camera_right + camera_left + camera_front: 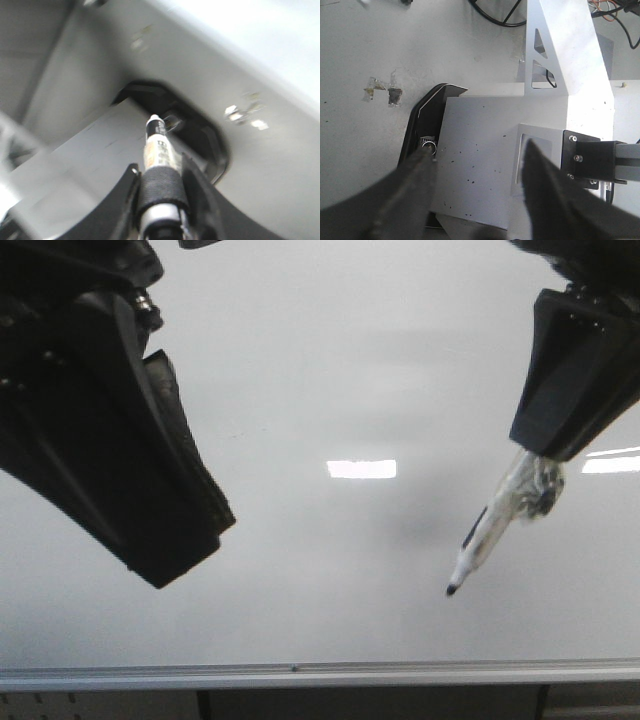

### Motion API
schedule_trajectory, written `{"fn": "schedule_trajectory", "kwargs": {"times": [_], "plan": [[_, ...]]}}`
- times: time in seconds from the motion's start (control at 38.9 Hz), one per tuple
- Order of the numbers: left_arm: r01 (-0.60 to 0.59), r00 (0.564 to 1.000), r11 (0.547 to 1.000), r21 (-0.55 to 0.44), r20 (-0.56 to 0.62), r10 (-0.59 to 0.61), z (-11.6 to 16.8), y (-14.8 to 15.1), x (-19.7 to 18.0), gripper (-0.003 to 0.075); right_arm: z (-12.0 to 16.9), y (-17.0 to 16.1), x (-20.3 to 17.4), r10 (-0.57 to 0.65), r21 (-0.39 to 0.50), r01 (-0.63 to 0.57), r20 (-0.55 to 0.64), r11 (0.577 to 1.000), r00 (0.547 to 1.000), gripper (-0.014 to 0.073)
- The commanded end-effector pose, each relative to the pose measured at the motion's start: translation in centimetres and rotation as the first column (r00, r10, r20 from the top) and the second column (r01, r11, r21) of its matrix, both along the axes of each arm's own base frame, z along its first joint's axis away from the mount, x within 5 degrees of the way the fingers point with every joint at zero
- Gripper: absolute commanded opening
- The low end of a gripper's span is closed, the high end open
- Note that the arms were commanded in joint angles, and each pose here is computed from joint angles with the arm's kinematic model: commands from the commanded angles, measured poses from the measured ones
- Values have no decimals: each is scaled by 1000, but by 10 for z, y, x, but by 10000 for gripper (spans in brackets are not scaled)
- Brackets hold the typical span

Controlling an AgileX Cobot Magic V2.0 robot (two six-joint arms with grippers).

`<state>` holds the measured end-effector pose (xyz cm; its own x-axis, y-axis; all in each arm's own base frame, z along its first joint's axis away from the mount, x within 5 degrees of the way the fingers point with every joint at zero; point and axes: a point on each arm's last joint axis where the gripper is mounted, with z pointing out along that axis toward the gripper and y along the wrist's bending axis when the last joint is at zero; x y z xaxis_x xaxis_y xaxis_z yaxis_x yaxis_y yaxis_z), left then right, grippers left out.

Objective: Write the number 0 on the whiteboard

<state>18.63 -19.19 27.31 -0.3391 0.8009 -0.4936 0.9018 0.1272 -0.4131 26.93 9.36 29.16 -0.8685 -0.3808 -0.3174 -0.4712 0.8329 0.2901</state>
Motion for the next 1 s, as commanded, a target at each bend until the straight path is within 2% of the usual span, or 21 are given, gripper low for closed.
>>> {"fn": "schedule_trajectory", "kwargs": {"times": [0.0, 0.05, 0.15, 0.39, 0.57, 0.67, 0.85, 0.98], "plan": [[15, 1000, 997, -76, -1, -15, 21, -2, -7, 166, 39, -12, 9, -90, -28, 99, 220, 995, 971, -50], [15, 1000, 997, -76, -1, -15, 21, -2, -7, 80, 54, -15, 13, -116, -35, 133, 306, 990, 945, -50], [15, 1000, 997, -76, -1, -15, 21, -2, -7, -20, 74, -16, 16, -122, -26, 142, 376, 990, 919, -50], [15, 1000, 997, -76, -1, -15, 21, -2, -7, -20, 118, -16, 17, -125, 6, 139, 472, 990, 873, -59], [15, 1000, 997, -76, -1, -15, 21, -2, -7, -20, 141, -21, 28, -155, -41, 201, 496, 979, 854, -59], [15, 1000, 997, -76, -1, -15, 21, -2, -7, -20, 147, -20, 39, -156, -48, 207, 499, 977, 852, -59], [15, 1000, 997, -76, -1, -15, 21, -2, -7, -20, 146, -16, 57, -143, -73, 196, 452, 978, 881, -59], [15, 1000, 997, -76, -1, -15, 21, -2, -7, -20, 145, -13, 69, -143, -76, 196, 443, 978, 885, -59]]}}
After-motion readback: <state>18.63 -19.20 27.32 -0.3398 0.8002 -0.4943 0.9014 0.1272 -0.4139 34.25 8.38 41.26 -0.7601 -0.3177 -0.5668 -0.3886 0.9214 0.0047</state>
